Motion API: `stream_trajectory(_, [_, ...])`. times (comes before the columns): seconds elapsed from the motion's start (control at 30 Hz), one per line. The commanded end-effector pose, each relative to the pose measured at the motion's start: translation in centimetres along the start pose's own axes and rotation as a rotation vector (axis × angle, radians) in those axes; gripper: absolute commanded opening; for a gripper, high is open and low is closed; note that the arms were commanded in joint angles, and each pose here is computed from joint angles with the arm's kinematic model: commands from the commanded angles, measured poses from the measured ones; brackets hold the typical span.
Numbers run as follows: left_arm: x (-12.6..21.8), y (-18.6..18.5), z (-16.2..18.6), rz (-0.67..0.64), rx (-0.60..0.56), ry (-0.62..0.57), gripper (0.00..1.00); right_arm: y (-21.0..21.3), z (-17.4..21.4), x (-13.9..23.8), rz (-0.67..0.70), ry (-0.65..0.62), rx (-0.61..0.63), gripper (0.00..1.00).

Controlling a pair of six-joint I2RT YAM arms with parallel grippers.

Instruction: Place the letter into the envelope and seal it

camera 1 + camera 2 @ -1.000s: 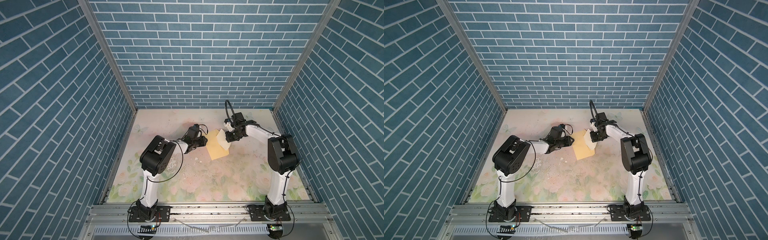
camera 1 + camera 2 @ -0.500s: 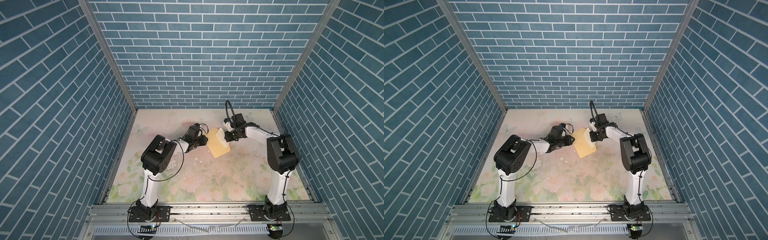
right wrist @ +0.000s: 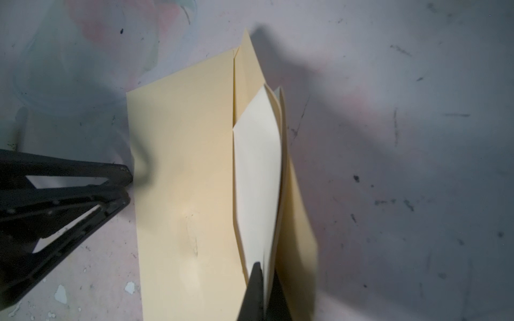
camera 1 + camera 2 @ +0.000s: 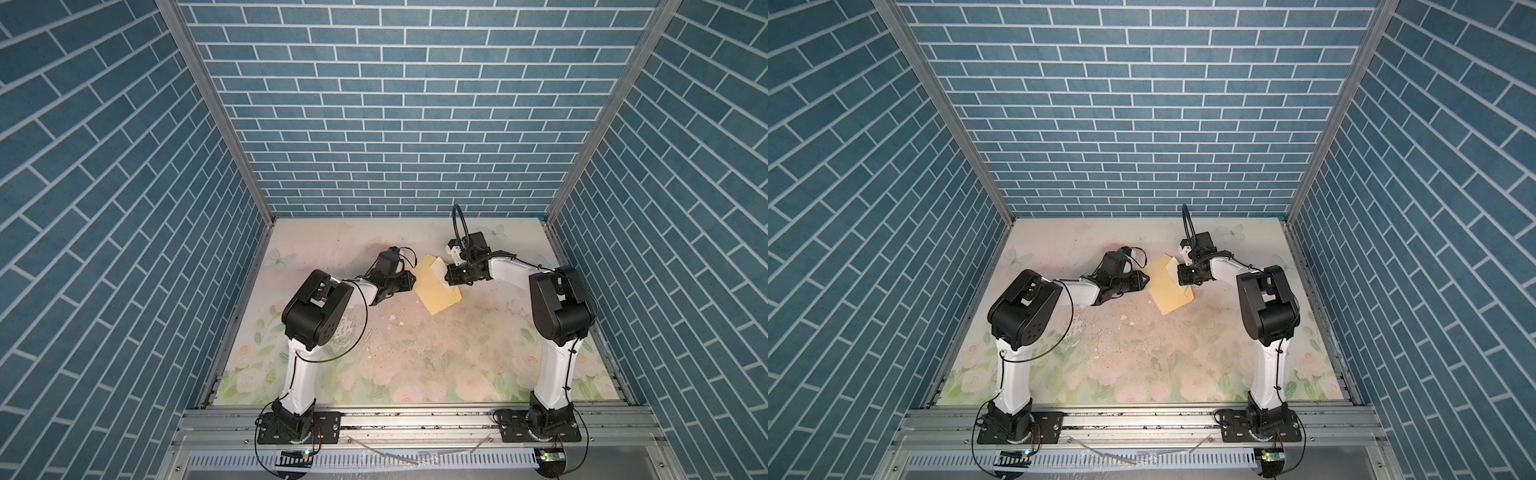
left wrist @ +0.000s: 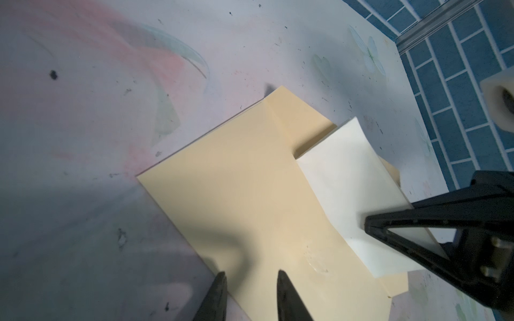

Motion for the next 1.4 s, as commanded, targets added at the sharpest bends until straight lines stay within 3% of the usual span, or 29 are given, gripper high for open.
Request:
stream_trajectory(0.0, [-0.7, 1.8, 2.3, -0.054, 0.025, 0.086, 0.32, 0.5, 1.6, -1.3, -0.035, 0.044, -0.037, 0.00])
stream_trajectory(0.47, [-0.2, 1.4, 1.9, -0.055, 0.015, 0.078, 0.32, 1.7, 1.6, -1.0, 0.005, 0.040, -0.026, 0.00])
stream_trajectory(0.57, [0.3, 1.2, 1.7, -0.055, 0.007, 0.071, 0.32, 1.8, 1.3, 0.1, 0.044, 0.025, -0.013, 0.13])
stream_trajectory(0.73, [1.3, 0.7, 1.1, -0.055, -0.007, 0.052, 0.32, 3.1, 0.7, 2.2, 0.096, 0.005, 0.032, 0.43])
stream_trajectory(0.83, [2.1, 0.3, 0.7, -0.055, -0.020, 0.035, 0.32, 4.0, 0.3, 3.5, 0.144, -0.006, 0.076, 0.53])
stream_trajectory(1.07, [4.0, -0.9, -0.6, -0.043, -0.044, -0.005, 0.33, 5.0, -0.5, 5.4, 0.194, -0.017, 0.093, 0.62])
stream_trajectory(1.37, [4.0, -1.6, -0.5, -0.023, -0.049, 0.004, 0.33, 4.7, -0.4, 6.2, 0.257, -0.008, 0.084, 0.65])
Point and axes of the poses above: each gripper's point midway between its finger pads, its own x axis back along the fingers, its own y axis along the line the jaws close on, z = x × y, the point moved 4 cm from there along x, back along the fingers, and after that the axes turned 1 degree about -x, right-handed, at the moved point
